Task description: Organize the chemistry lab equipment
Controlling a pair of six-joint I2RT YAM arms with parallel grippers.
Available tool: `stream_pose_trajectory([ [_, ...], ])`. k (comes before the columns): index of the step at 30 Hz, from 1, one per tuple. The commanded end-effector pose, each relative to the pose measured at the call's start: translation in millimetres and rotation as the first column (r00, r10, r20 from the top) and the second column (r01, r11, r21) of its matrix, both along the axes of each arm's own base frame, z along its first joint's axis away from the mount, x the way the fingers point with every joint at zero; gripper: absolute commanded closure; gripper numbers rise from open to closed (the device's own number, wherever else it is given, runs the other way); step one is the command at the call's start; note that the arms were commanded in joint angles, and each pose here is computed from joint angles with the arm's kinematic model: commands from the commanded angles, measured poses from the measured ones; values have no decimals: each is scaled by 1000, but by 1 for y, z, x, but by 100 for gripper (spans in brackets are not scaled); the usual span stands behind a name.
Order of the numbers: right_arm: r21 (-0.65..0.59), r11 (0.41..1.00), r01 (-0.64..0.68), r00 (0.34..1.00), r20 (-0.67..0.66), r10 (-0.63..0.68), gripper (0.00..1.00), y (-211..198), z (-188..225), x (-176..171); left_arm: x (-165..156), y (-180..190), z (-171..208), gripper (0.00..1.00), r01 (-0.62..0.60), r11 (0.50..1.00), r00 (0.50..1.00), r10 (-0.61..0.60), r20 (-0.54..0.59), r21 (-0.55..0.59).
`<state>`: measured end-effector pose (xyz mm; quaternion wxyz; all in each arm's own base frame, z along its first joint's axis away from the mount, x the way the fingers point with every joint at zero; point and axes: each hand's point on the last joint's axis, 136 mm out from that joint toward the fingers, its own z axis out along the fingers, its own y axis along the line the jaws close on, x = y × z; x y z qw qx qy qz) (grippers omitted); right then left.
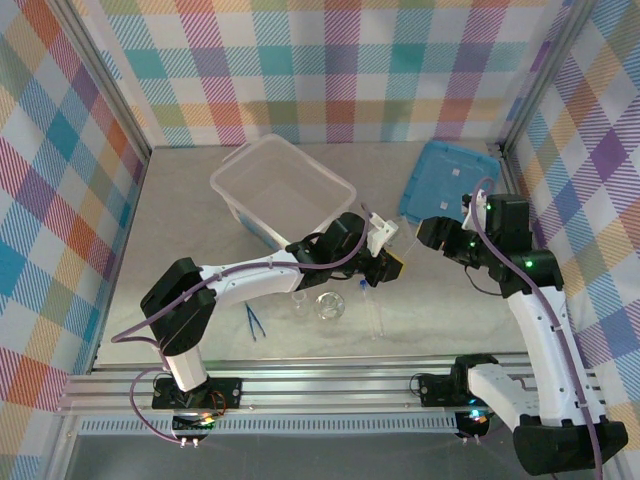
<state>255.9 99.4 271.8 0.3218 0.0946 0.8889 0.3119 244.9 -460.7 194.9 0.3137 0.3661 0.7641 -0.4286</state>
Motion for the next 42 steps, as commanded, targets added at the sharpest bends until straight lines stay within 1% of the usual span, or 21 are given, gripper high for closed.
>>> stream_pose_trajectory([
  [1, 35, 998, -59, 998, 11, 59, 37, 8, 1, -3, 5, 1, 12, 97, 10, 1000, 999, -9, 40, -5],
  [10, 68, 994, -82, 997, -3, 83, 37, 10, -3, 1, 3, 5, 11, 97, 21, 1000, 998, -22, 62, 16],
  [25, 108, 988, -110, 994, -8, 112, 39, 13, -6, -1, 2, 9, 8, 98, 28, 999, 997, -31, 73, 42],
  [32, 121, 986, -117, 993, -6, 118, 42, 15, -8, -3, 3, 9, 4, 98, 33, 998, 996, -38, 79, 62],
  [37, 131, 984, -125, 992, -6, 126, 46, 16, -7, -3, 2, 11, 7, 98, 36, 998, 996, -41, 83, 61],
  [42, 127, 985, -114, 993, -28, 119, 47, 14, -13, -2, 1, 14, 14, 98, 34, 998, 995, -38, 96, 47],
])
